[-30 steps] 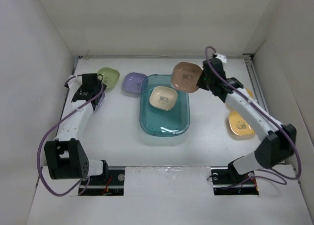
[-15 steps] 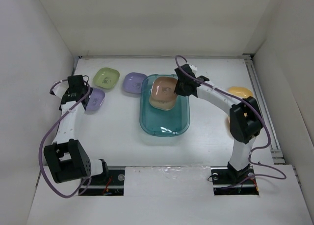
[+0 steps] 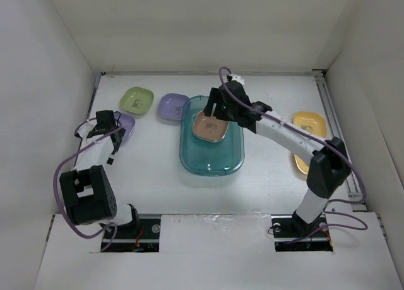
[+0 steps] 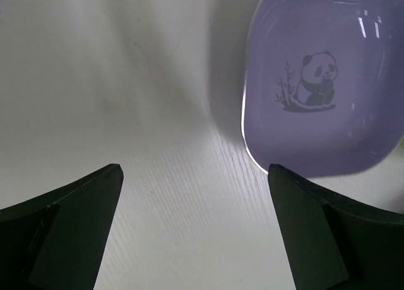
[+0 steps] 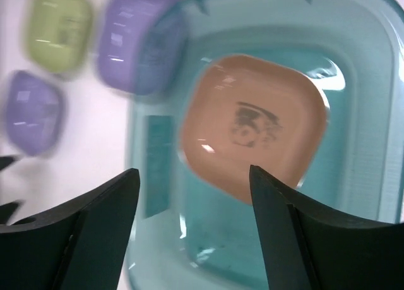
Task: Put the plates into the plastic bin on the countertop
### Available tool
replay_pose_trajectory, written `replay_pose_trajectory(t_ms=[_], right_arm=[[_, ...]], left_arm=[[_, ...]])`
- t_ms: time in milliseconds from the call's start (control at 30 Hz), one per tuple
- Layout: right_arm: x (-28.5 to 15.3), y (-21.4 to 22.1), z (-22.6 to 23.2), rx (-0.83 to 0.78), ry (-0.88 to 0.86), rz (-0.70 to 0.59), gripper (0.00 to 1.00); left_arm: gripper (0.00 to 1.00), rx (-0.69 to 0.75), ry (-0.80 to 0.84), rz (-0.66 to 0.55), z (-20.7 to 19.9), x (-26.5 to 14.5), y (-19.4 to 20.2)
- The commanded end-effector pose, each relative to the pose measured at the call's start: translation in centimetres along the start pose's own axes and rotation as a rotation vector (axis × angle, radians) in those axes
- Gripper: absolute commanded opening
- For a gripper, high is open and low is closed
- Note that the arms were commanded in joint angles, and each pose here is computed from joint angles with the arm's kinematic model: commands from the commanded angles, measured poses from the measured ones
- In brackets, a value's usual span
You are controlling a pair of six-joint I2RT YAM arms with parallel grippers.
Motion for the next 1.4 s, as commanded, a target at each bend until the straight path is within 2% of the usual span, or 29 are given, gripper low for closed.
replay_pose_trajectory(t_ms=[0,33,200,433,500,567,600,667,800,900,967,1033,1133,1233,1267,1300,1367], right_arm=[[-5.0,-3.5,1.1,-0.015,-0.113,-0.188,0.77],[-6.5,-4.1,1.1,-0.015,-0.142,-0.225,0.77],[-8.8,-4.0,0.8,-0.039,-0.175,-0.263,0.77],[-7.9,-2.7,-0.6,-0.062,-0.136,-0.234,0.77],[-7.3,-2.6,-0.9,-0.061,-0.134,-0.22,0.77],[-6.9,-2.3,-1.7,-0.046,-0.124,-0.21,0.77],[-6.9,-2.4,-1.5,-0.045,-0.136,-0.216,0.77],[-6.8,-2.6,-1.7,-0.042,-0.139,-0.214,0.77],[-7.7,-3.3,-2.6,-0.034,-0.128,-0.245,0.77],[-8.7,-3.7,-3.8,-0.055,-0.114,-0.259,0.77],[-9.6,-3.7,-4.6,-0.076,-0.105,-0.259,0.77],[-9.8,-3.4,-6.1,-0.072,-0.06,-0.257,0.8],[-11.1,-3.3,-9.2,-0.059,0.023,-0.271,0.83],[-12.4,-1.9,-11.9,-0.039,0.066,-0.265,0.85],[-12.4,-0.9,-13.7,-0.028,0.111,-0.238,0.86],[-13.6,-0.7,-14.5,-0.013,0.13,-0.26,0.86],[-14.7,0.1,-17.2,0.009,0.238,-0.258,0.88]], left_arm=[[1.0,-0.085,0.007,-0.004,-0.1,1.8,-0.5],[1.0,-0.1,0.044,-0.008,-0.8,2.2,-0.5],[1.0,-0.098,0.015,0.014,-1.2,4.3,0.4],[1.0,-0.096,0.019,0.041,-1.5,6.1,1.3],[0.94,-0.092,0.009,0.044,-1.2,6.4,1.6],[0.6,-0.082,-0.014,0.063,-1.4,6.6,1.7],[0.37,-0.07,-0.044,0.074,-1.0,7.1,2.1],[0.0,-0.065,-0.082,0.087,-0.7,7.0,2.2],[0.0,-0.075,-0.133,0.067,-0.2,6.4,1.8],[0.0,-0.15,-0.094,-0.035,-0.4,2.6,-0.4],[0.0,-0.187,0.086,-0.099,-1.8,-2.3,-2.1],[0.0,-0.166,0.349,-0.087,-3.7,-6.9,-3.1],[0.0,-0.063,0.643,-0.032,-7.9,-12.6,-3.1],[0.0,0.163,0.842,0.12,-12.2,-16.5,1.4],[0.0,0.234,0.921,0.122,-14.3,-19.2,1.5],[0.0,0.378,0.932,0.21,-15.8,-19.1,5.8],[0.0,0.516,0.957,0.274,-16.9,-20.2,9.4]])
Point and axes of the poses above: each gripper's point midway between its finger pads, its own x axis out along the fingers, its own z axis along the line the jaws close on, y = z × x, the point moved 9 cm from there along -x, back along the fingers, and after that the axes turned 12 degrees about -x, right-handed, at the moved point
